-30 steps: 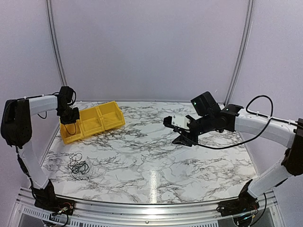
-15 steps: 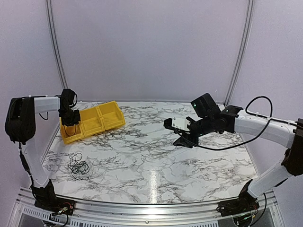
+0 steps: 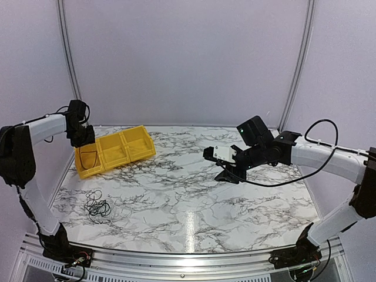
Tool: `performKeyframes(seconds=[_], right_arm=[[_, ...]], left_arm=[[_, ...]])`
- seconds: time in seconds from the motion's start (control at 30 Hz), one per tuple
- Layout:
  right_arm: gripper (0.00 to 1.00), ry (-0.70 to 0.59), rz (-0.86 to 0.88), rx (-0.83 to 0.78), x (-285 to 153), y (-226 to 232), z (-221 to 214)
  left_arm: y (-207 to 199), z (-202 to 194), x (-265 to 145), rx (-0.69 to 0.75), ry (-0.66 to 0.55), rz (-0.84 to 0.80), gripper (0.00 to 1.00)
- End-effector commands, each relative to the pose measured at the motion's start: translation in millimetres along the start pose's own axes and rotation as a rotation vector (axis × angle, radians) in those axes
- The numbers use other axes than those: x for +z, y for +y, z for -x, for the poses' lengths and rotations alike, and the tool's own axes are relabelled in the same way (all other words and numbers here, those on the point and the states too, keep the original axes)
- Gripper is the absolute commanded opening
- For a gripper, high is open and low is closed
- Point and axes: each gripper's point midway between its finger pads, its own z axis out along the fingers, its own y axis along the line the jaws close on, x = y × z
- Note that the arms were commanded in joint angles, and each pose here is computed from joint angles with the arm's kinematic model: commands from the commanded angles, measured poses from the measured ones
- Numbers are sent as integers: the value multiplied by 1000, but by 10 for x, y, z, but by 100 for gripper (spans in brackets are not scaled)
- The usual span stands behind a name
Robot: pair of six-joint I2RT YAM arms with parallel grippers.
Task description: Untangle the cables
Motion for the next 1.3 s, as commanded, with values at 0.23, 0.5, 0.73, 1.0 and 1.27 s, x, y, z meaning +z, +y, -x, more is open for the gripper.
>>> performKeyframes(seconds=[0.23,0.5,0.73,1.0,1.27], right_arm=[[57,-37,-11,3,-14,-73,86],[58,-52,33,27,49,-2,88],[58,-72,56,44,102,2,144],[58,-70,49,44,84,1,134],[58,-55,23,32,18,35,44]], left_arm=[[-86,-297,-893,-72,-14,-142,42],[-455,-1553,-1087,138,278,-84,40],[-229,-1968,-1011,270,433,57,42],[-217,-1987,-676,445,517,146,41],[-168,-2012,-499,540,563,201,29]])
